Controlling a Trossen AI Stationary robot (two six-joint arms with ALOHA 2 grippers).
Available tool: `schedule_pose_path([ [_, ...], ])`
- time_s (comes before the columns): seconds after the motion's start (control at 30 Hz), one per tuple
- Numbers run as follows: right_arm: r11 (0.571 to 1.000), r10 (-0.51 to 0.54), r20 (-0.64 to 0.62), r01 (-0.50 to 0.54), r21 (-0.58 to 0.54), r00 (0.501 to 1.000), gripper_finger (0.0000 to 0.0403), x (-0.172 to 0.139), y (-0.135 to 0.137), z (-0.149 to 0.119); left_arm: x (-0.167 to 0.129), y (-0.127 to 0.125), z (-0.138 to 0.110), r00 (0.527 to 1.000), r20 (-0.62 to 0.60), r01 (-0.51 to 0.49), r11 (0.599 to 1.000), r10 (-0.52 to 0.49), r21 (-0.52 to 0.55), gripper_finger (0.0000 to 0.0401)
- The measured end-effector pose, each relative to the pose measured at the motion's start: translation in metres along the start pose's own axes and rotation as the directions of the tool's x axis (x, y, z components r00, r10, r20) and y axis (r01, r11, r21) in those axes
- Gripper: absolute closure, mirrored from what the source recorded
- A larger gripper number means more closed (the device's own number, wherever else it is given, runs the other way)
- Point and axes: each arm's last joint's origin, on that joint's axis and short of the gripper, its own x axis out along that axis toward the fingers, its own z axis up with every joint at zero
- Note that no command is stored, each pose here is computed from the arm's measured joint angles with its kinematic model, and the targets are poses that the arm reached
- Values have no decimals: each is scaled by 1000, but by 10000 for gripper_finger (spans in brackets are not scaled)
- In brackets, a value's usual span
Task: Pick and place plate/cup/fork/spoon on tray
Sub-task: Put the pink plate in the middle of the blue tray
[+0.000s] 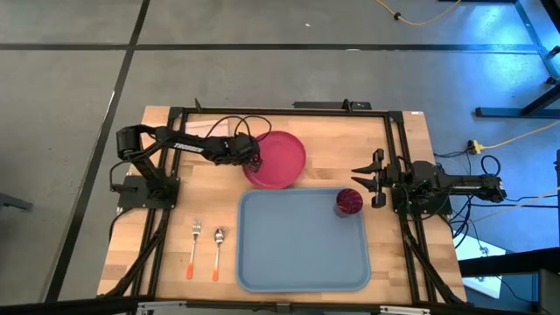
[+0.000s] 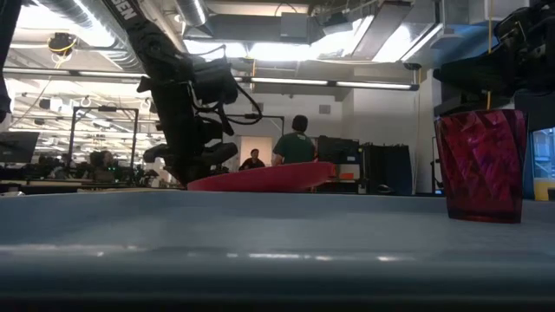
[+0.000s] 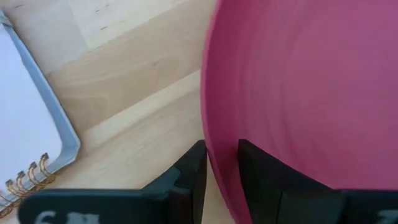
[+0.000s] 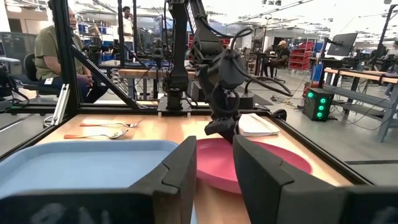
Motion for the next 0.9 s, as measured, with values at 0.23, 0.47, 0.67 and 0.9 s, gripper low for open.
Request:
schedule_pose_path([
  [0.23,1000,0,0,0,-2,1000,293,0,0,0,-1,1,1,1000,22,-21,1000,20,20,351],
  [0.47,1000,0,0,0,-2,1000,293,0,0,0,-1,-1,7,991,123,-54,998,55,-11,387],
  [0.67,1000,0,0,0,-2,1000,293,0,0,0,-2,-6,15,978,208,-26,999,19,29,393],
  [0.9,1000,0,0,0,-3,1000,293,0,0,0,-4,-11,25,951,308,-17,996,-11,88,395],
])
